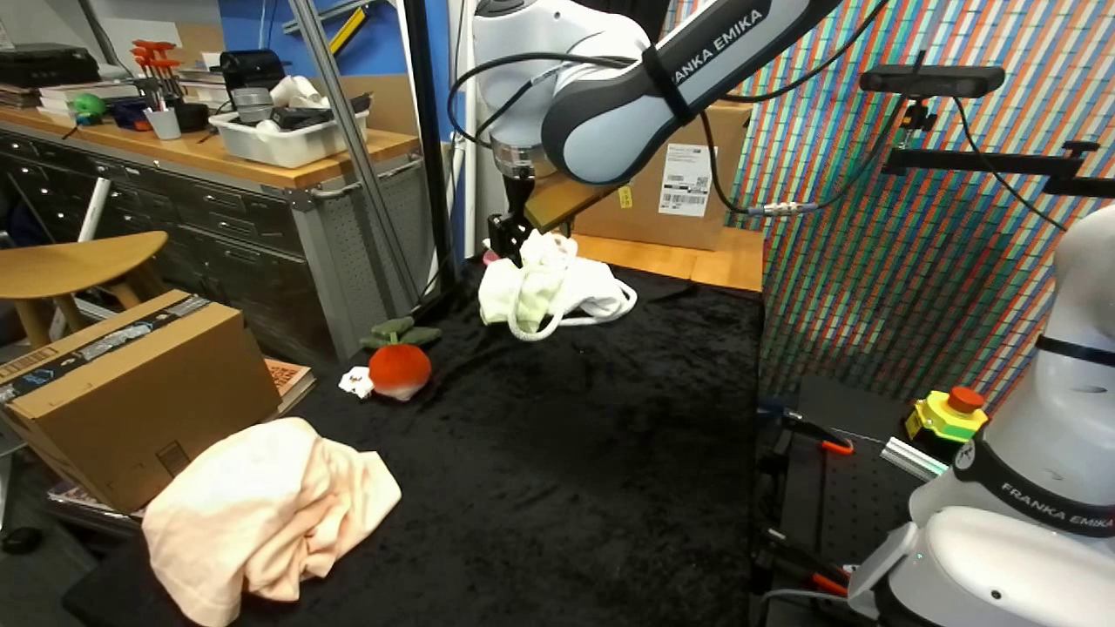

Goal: Move the things on the table to the back right corner

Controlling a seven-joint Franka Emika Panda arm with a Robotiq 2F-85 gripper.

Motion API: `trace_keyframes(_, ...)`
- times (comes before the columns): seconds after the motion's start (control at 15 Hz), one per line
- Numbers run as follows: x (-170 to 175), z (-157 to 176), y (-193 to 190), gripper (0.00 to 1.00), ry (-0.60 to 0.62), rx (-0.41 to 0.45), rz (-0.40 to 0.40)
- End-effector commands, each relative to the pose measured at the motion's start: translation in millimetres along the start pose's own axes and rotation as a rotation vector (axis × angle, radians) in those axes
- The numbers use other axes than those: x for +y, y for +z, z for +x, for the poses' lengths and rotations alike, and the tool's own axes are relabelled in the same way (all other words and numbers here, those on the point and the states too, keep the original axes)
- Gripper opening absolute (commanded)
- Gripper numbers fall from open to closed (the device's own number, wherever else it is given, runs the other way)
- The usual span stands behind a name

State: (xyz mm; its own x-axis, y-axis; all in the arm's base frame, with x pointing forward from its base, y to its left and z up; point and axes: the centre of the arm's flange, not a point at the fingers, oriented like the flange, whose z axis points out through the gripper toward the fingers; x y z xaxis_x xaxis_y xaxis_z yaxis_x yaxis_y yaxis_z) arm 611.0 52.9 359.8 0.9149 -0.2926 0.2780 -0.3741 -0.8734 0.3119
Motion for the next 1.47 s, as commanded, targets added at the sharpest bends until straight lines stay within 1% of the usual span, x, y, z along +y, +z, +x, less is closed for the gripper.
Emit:
trace_keyframes(0.0,-34.9,-16.6,-33.0,1.00,-0.115,0.018,0.027)
trace_keyframes(0.2,-74.7,-25.0,-54.3,1.00,-0.250,-0.002,0.066)
trace_keyframes(0.4,-113.6,-27.5,-70.3,1.00,-0.406,-0.079,0.112)
trace_keyframes(0.6,-147.9,-25.9,-79.4,1.00,-0.518,-0.149,0.157)
trace_keyframes(0.8,-175.7,-22.3,-74.3,1.00,-0.577,-0.192,0.195)
trace_keyframes(0.93,-188.2,-19.0,-67.1,1.00,-0.600,-0.202,0.218)
trace_keyframes(1.4,-216.8,-5.9,-39.1,1.00,-0.672,-0.173,0.257)
